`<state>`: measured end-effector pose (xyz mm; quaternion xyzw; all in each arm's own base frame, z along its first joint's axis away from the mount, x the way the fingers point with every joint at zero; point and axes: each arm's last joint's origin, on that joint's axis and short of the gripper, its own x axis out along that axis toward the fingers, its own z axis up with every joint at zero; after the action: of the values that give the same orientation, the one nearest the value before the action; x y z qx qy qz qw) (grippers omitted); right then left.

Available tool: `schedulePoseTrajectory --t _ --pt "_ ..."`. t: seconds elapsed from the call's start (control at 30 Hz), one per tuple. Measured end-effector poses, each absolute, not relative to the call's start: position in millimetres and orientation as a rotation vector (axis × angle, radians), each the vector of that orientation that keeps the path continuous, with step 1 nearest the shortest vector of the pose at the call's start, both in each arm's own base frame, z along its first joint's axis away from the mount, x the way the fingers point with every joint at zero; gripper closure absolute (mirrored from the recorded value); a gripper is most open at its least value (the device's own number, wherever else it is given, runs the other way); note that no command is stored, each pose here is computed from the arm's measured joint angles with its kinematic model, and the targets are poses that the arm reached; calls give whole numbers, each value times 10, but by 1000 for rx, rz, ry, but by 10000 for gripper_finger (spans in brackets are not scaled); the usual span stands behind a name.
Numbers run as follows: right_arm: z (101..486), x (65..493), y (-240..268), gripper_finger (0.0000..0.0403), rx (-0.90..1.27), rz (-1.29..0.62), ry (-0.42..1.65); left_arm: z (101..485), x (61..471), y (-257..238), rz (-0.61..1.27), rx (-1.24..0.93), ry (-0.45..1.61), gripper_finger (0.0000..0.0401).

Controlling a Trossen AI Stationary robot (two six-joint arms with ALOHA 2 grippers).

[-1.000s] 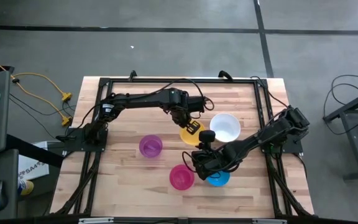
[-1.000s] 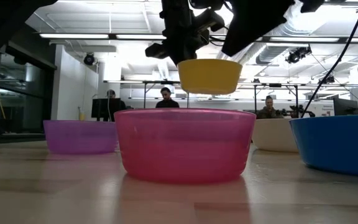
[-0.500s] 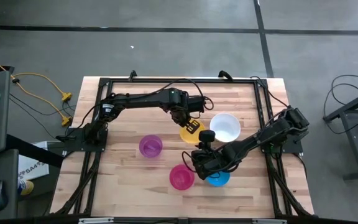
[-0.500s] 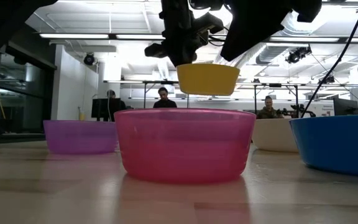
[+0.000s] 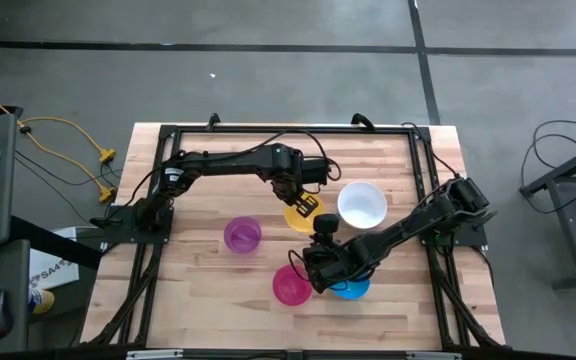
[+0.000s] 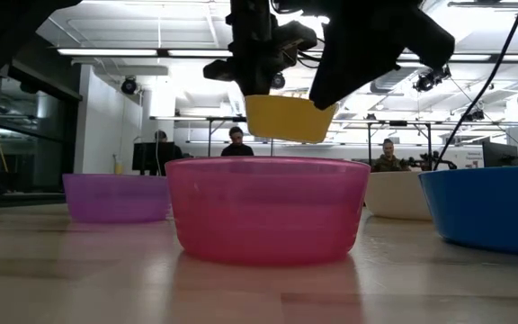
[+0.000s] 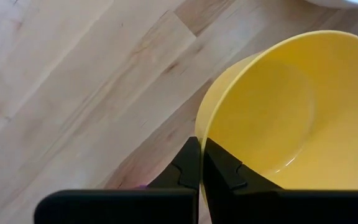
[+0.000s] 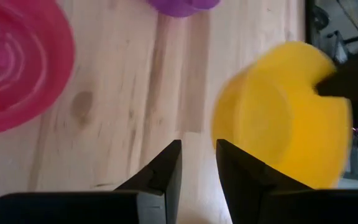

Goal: Nest bowls inside each other
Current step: Stack the yellow bowl on top of the white bowl

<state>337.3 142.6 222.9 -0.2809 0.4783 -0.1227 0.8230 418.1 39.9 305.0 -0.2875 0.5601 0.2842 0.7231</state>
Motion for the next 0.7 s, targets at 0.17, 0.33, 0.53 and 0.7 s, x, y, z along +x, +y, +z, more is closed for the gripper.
schedulePoseTrajectory --t 0.17,0.33,0.53,0.7 --pt "2143 3452 1433 310 -534 -144 1049 3064 4241 347 591 -642 1187 401" --pt "1984 3506 1426 310 -607 -170 1077 3060 4230 279 568 -604 1212 401" --pt "2067 3431 1605 310 -702 -152 1021 3053 4205 331 597 -560 1226 401" --pt "2277 3390 1713 310 -739 -162 941 3053 4205 356 592 -571 1228 401"
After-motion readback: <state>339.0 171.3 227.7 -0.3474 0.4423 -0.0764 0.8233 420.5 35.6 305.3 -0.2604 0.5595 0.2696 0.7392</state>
